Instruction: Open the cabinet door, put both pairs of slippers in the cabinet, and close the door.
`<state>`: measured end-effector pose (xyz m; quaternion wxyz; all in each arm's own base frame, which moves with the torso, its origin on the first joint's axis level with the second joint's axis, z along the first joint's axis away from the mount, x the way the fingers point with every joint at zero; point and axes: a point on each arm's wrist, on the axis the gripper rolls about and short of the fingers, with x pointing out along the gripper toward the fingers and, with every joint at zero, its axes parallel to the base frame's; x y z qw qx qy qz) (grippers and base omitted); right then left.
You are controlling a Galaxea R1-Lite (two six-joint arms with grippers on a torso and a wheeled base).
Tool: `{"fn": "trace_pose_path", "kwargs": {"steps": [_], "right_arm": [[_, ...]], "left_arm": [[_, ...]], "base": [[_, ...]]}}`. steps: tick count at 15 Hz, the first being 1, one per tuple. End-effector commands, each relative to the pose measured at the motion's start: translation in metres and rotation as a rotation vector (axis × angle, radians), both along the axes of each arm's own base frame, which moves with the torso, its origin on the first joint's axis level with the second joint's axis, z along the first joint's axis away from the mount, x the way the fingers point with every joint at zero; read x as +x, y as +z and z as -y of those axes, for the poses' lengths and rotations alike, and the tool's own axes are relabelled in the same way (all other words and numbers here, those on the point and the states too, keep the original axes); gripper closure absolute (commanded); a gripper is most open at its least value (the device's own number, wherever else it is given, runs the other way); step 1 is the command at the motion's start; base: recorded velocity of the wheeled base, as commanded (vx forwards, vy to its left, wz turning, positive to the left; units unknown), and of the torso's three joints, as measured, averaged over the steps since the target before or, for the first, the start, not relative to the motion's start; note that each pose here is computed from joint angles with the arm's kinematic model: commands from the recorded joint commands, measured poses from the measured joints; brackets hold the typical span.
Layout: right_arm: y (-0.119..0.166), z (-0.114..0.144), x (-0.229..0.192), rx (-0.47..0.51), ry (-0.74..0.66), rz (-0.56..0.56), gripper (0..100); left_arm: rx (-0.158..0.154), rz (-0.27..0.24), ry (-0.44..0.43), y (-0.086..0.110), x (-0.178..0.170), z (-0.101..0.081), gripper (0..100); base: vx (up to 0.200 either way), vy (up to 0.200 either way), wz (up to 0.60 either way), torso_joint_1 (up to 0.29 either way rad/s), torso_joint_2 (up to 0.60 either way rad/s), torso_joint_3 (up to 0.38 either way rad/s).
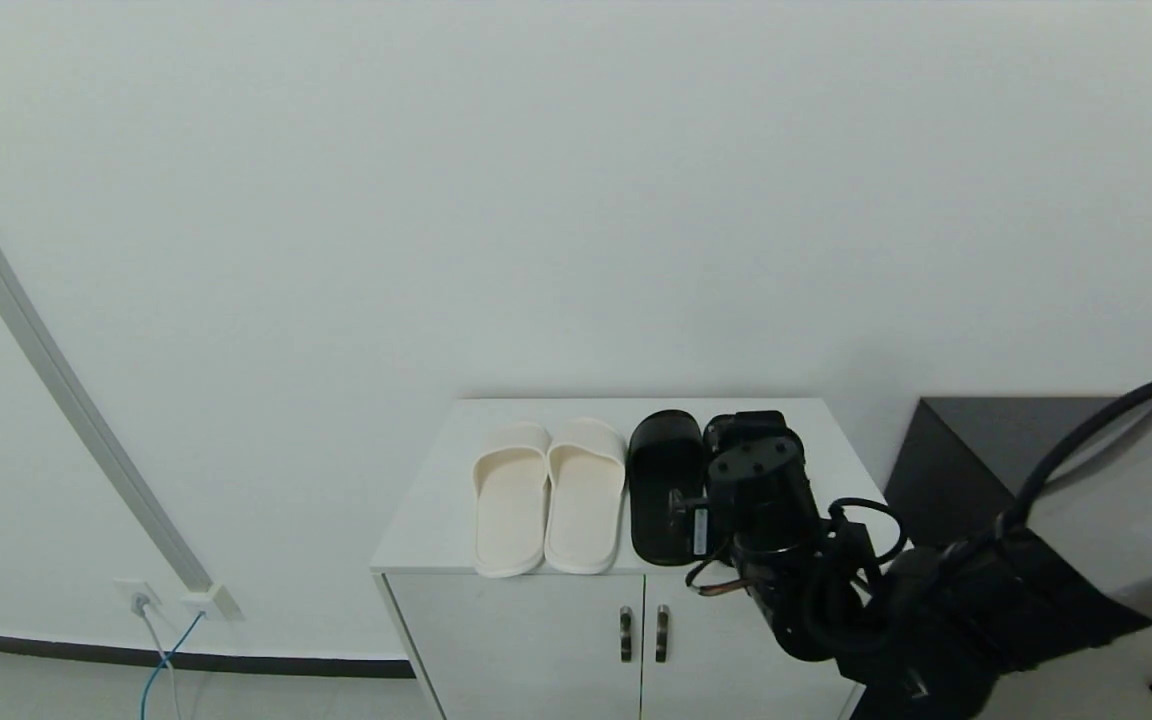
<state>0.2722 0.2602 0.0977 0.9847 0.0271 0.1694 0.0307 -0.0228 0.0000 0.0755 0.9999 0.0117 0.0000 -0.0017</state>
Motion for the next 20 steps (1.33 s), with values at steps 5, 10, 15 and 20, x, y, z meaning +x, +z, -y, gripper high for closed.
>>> {"fn": "trace_pose_path", "kwargs": {"steps": [5, 10, 15, 20], "right_arm": [[-0.045, -0.017, 0.074, -0.008, -0.121, 0.019, 0], [-0.05, -0.015, 0.099, 0.015, -0.161, 0.046, 0], [-0.048, -0.016, 0.113, 0.009, -0.169, 0.072, 0], [-0.049, -0.016, 0.113, 0.005, -0.168, 0.07, 100]], "left_arm": [[-0.005, 0.0, 0.002, 0.0, 0.0, 0.0, 100], [-0.005, 0.002, 0.002, 0.0, 0.0, 0.0, 100], [-0.007, 0.002, 0.003, 0.0, 0.0, 0.0, 100], [-0.007, 0.0, 0.006, 0.0, 0.0, 0.0, 100]], "base": [[0.0, 0.0, 0.0, 0.0, 0.0, 0.0], [0.0, 0.0, 0.0, 0.0, 0.0, 0.0], [0.0, 0.0, 0.0, 0.0, 0.0, 0.0], [0.0, 0.0, 0.0, 0.0, 0.0, 0.0]]}}
